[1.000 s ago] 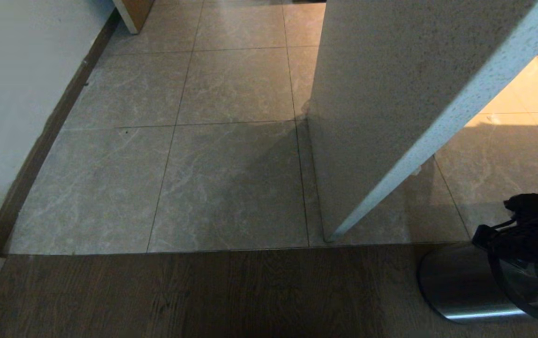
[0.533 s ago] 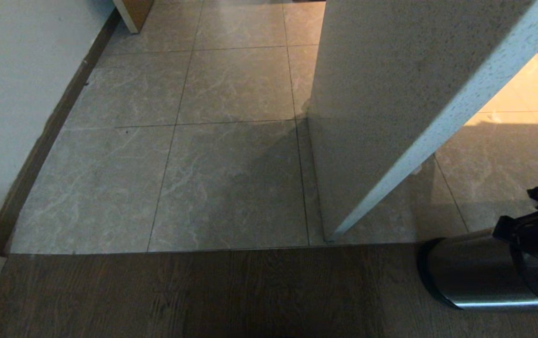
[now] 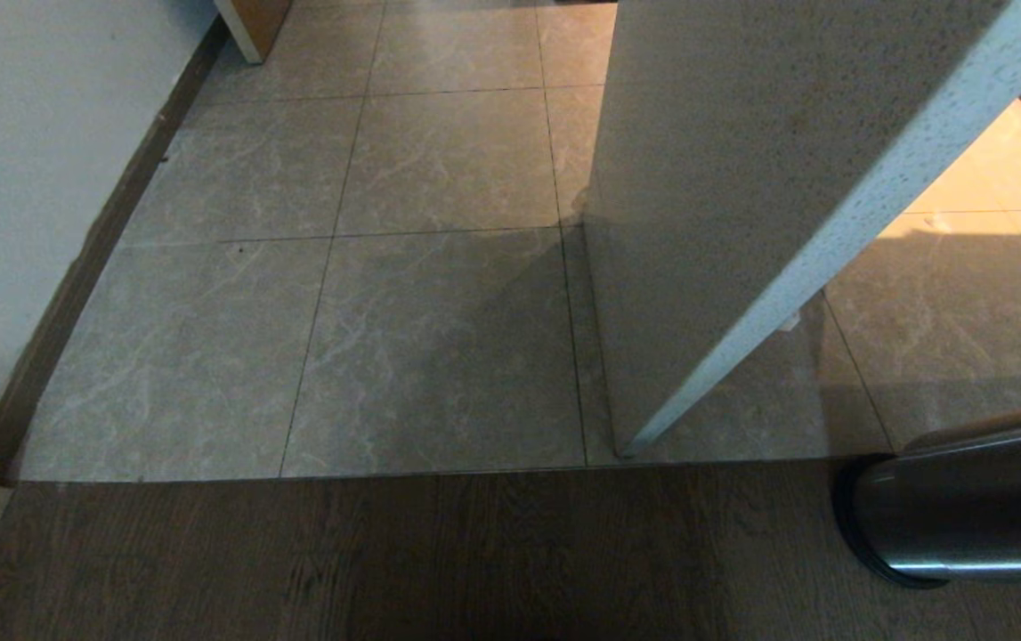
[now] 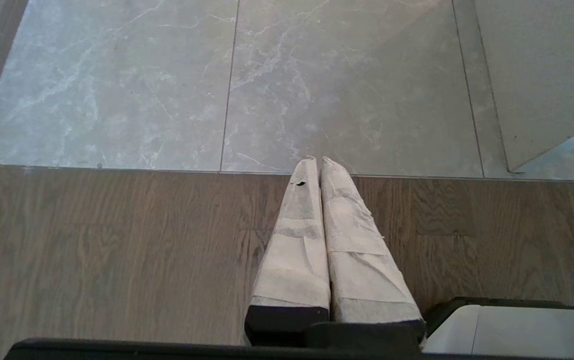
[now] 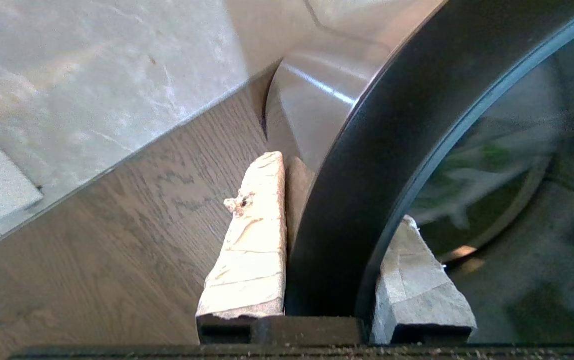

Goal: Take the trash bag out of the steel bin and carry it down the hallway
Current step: Place the outer trash can on the ground

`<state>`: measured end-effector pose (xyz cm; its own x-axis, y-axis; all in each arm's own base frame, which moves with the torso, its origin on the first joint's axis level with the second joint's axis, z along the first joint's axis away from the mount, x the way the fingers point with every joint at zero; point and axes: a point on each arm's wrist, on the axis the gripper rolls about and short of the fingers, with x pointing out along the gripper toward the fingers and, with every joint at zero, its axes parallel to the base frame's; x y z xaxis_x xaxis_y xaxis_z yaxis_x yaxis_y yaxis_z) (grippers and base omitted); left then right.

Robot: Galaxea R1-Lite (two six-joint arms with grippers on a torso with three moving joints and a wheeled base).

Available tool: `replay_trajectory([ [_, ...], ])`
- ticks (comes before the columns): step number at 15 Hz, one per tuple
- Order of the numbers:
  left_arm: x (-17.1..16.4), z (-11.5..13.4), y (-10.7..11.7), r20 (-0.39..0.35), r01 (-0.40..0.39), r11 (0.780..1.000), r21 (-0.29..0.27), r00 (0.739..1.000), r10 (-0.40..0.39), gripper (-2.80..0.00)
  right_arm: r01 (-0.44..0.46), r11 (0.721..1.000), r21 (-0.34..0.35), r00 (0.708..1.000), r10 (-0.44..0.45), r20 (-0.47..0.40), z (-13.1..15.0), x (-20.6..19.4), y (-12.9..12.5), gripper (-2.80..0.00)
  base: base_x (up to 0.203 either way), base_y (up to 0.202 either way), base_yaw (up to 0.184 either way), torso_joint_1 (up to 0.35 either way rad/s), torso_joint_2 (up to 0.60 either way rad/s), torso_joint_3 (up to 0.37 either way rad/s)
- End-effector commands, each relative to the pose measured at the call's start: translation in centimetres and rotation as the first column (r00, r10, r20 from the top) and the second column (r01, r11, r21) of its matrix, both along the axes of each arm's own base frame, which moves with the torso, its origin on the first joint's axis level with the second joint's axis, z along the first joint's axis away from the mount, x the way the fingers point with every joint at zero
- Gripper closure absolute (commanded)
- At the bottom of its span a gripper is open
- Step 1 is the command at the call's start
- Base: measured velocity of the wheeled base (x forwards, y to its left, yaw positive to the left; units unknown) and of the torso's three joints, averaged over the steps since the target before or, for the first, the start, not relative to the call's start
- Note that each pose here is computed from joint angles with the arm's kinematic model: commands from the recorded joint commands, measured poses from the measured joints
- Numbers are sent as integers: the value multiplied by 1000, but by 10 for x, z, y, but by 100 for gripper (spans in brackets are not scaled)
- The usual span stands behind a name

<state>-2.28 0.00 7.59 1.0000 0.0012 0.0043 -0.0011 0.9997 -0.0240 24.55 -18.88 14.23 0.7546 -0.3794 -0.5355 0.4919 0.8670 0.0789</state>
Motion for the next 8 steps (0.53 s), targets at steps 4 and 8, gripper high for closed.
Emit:
replay_trajectory([
  [4,0,0,0,0,0,1000,-1,1000,0,0,-113,989,-99,988,122,91,66,-44,37,0,0,0,0,0,0,0],
  [8,0,0,0,1,0,1000,-1,1000,0,0,-205,970,-131,968,221,120,90,-65,60,0,0,0,0,0,0,0],
])
